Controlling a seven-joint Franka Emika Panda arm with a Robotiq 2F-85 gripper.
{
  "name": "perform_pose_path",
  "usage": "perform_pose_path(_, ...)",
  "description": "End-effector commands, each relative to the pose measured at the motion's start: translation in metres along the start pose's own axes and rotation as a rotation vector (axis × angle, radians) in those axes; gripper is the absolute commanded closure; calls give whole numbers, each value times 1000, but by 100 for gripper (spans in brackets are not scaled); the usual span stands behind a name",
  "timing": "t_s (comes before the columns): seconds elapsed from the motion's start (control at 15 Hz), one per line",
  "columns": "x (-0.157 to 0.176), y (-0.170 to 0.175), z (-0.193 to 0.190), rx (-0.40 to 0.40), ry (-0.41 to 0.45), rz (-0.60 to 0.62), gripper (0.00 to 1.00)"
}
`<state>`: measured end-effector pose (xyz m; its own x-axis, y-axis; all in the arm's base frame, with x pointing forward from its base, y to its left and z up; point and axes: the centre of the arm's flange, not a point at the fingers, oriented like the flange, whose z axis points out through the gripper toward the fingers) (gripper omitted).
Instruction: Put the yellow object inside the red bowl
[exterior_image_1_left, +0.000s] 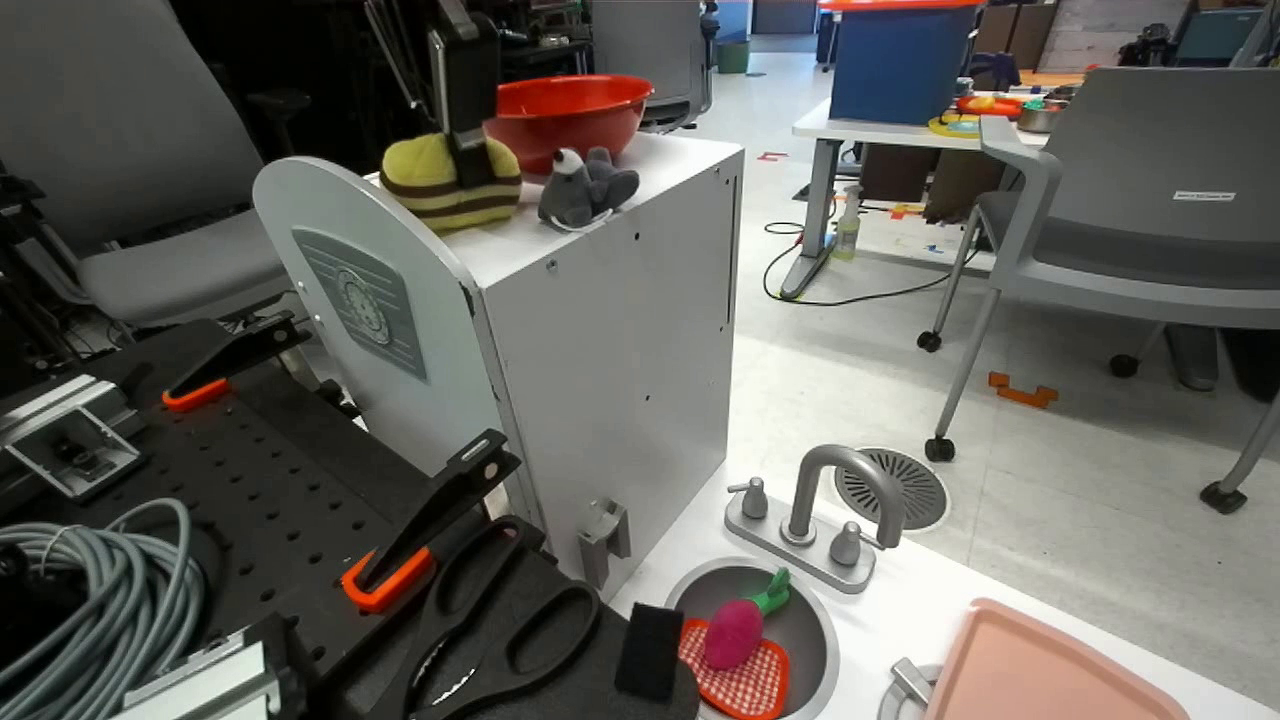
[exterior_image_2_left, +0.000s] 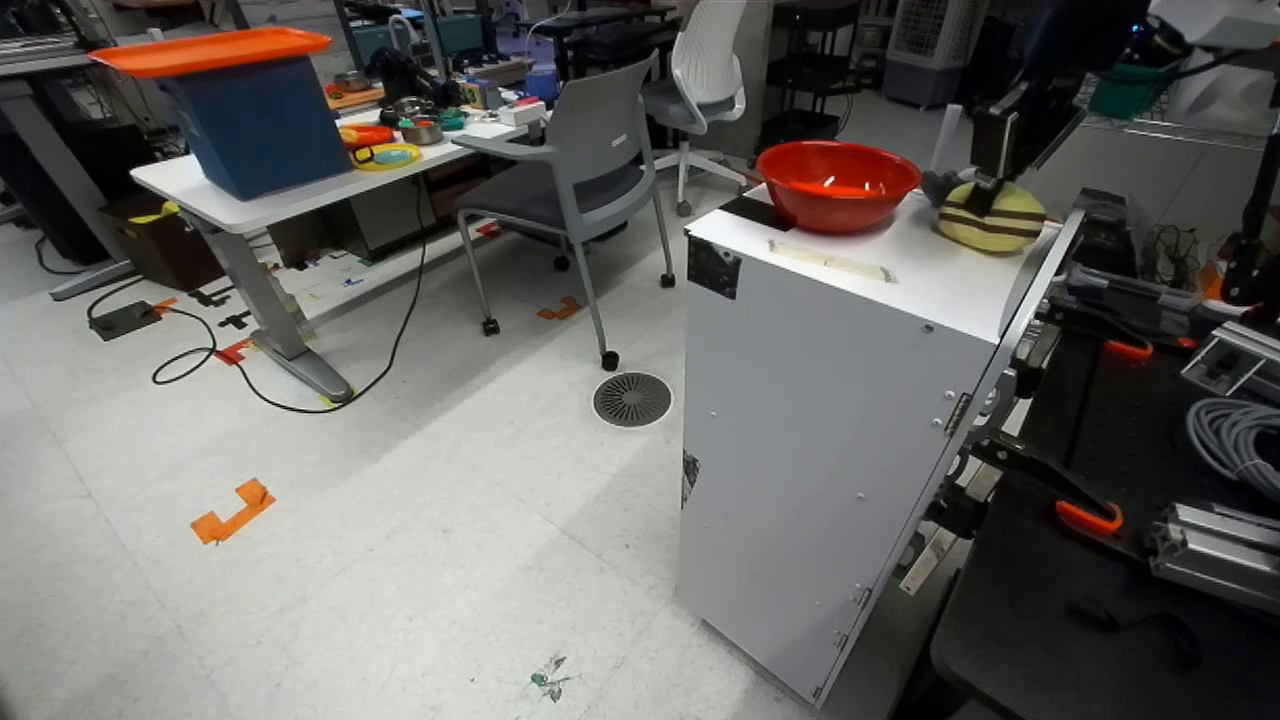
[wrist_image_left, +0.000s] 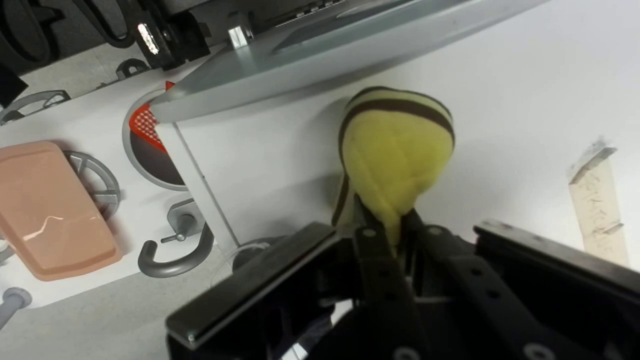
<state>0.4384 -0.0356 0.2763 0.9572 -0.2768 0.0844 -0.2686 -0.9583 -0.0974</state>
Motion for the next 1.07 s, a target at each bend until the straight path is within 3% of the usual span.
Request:
perform_pose_path(0.0, 1, -2, -2, 4, -7, 3, 97)
perform_pose_path(1.0, -21, -21, -25, -83, 33, 75, 97)
